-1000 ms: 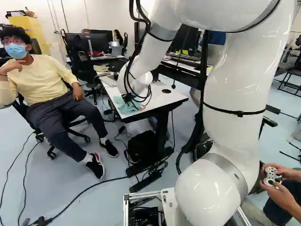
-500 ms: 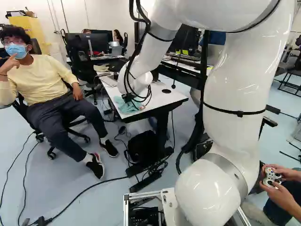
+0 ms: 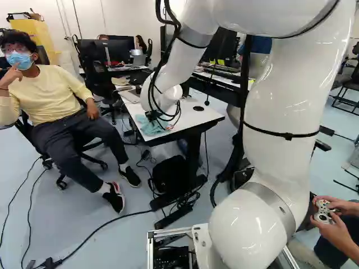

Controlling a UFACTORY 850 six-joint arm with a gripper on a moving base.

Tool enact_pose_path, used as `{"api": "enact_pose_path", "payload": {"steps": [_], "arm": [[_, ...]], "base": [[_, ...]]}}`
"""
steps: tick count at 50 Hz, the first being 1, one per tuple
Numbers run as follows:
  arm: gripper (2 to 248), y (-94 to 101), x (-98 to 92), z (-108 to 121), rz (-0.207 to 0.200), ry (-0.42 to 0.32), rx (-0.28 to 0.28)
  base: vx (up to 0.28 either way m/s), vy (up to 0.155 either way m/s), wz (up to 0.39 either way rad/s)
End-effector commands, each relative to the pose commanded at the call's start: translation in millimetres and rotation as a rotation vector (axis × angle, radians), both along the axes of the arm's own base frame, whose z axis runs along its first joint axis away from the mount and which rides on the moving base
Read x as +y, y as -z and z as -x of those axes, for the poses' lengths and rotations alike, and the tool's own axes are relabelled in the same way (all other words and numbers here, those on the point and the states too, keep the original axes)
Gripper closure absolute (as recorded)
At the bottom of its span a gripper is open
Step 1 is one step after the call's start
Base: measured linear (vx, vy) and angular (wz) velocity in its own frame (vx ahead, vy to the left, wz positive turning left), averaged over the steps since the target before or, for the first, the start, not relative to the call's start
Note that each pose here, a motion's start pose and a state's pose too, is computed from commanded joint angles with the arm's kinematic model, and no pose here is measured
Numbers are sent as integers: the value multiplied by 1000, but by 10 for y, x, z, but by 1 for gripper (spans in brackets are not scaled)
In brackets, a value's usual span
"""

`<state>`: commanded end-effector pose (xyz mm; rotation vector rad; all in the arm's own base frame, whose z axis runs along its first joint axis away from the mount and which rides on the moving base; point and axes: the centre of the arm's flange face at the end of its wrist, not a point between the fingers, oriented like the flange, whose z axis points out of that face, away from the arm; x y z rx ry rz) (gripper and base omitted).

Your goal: Clean the table with the green towel

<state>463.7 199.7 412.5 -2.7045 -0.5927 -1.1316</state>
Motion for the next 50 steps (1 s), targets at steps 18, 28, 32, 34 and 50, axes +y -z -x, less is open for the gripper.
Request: {"api": "enact_pose_path", "payload": {"steps": [18, 28, 32, 34, 50], "arm": [[225, -183, -40, 63, 1, 3, 0], [225, -270, -97, 91, 12, 12, 24], [225, -307, -122, 99, 15, 16, 30], [225, -326, -135, 102, 16, 18, 32], [225, -504, -219, 84, 8, 36, 13]], "base": [[0, 0, 0], [0, 0, 0], [0, 0, 0], [0, 0, 0], [0, 0, 0]]}}
